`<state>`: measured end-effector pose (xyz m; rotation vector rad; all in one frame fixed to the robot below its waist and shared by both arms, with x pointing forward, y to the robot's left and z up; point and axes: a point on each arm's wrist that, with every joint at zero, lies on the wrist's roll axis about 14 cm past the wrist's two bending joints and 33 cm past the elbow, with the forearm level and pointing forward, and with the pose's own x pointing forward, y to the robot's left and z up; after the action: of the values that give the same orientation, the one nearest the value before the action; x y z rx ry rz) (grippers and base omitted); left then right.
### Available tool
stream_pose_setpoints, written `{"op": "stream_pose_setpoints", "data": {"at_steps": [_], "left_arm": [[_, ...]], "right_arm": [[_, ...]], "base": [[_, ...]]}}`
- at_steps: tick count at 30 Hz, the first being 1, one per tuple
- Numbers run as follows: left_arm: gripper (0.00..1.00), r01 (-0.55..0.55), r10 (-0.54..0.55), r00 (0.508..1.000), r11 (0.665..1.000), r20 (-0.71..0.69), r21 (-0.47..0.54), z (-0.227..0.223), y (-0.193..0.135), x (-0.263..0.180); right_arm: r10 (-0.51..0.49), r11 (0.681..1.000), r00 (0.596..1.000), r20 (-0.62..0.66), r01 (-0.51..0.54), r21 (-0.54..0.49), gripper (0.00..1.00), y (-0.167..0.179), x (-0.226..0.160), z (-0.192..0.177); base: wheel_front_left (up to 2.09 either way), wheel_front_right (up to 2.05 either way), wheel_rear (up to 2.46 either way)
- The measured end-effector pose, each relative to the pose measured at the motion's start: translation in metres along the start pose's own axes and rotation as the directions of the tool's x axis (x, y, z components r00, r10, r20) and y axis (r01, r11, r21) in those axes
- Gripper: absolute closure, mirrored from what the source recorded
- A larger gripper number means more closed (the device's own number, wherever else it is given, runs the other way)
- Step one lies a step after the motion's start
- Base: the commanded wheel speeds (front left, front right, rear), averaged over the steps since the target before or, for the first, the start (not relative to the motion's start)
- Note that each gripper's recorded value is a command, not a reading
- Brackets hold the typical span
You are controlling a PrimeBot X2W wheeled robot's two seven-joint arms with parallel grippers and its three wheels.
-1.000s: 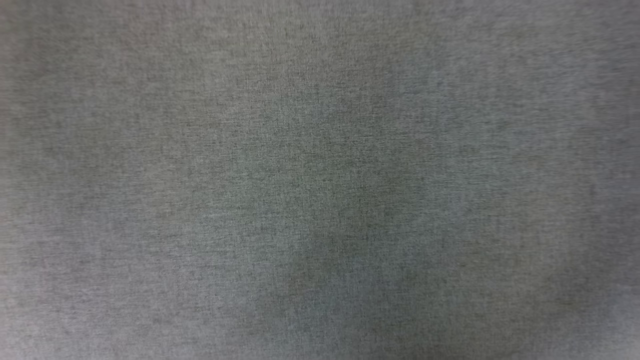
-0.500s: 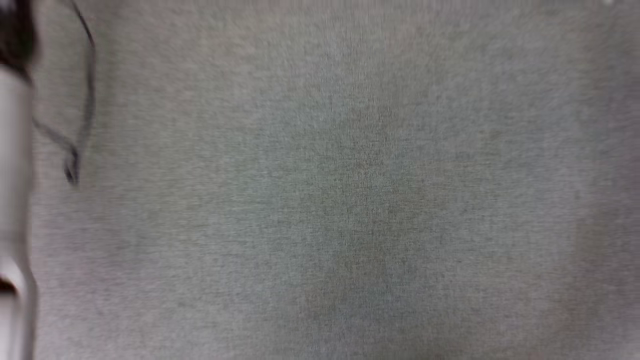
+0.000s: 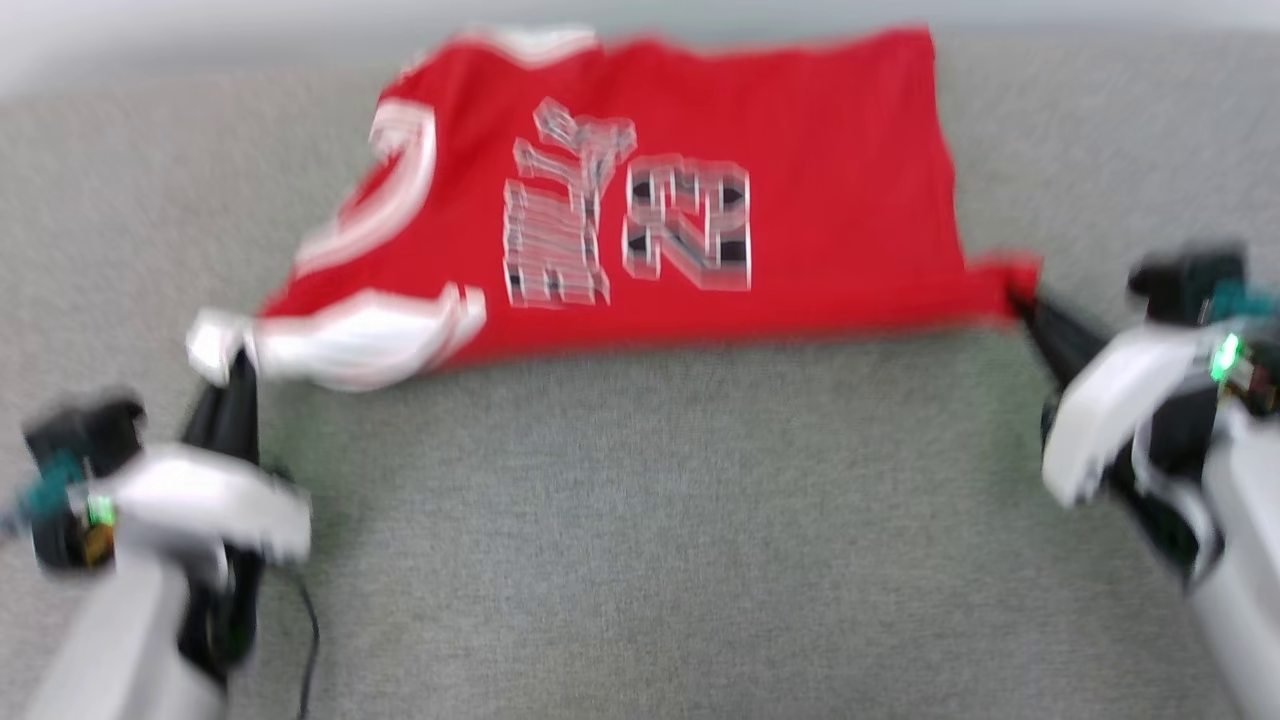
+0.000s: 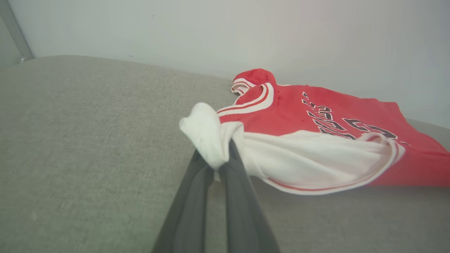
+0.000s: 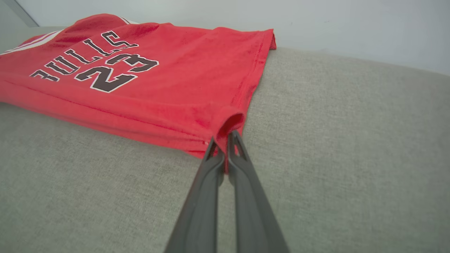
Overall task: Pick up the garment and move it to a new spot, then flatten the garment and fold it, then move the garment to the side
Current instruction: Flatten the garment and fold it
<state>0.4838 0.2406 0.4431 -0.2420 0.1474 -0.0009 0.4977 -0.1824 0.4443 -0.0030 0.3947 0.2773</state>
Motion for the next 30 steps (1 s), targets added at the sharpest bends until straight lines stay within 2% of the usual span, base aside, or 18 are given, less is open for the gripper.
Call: {"op": "stream_pose_setpoints", "data": {"at_steps": [10,17,23,30], "left_arm": [[1.0,-0.058,0.057,0.994,0.998,-0.09,-0.015,-0.012,-0.007,-0.111],[1.0,-0.078,0.07,0.984,0.996,-0.162,-0.043,-0.015,-0.014,-0.158],[1.0,-0.067,0.057,0.985,0.996,-0.166,-0.053,-0.009,-0.021,-0.162],[1.0,0.013,-0.018,0.99,0.999,-0.138,-0.036,-0.001,-0.036,-0.121]], "right_arm": [[-0.029,0.997,0.998,-0.054,0.033,0.069,1.0,0.014,-0.101,-0.044],[-0.04,0.992,0.994,-0.099,0.052,0.113,1.0,0.028,-0.144,-0.066],[-0.056,0.989,0.991,-0.123,0.072,0.131,1.0,0.028,-0.148,-0.071],[-0.045,0.991,0.992,-0.119,0.06,0.12,1.0,0.025,-0.119,-0.058]], "base": [[0.0,0.0,0.0],[0.0,0.0,0.0],[0.0,0.0,0.0],[0.0,0.0,0.0]]}}
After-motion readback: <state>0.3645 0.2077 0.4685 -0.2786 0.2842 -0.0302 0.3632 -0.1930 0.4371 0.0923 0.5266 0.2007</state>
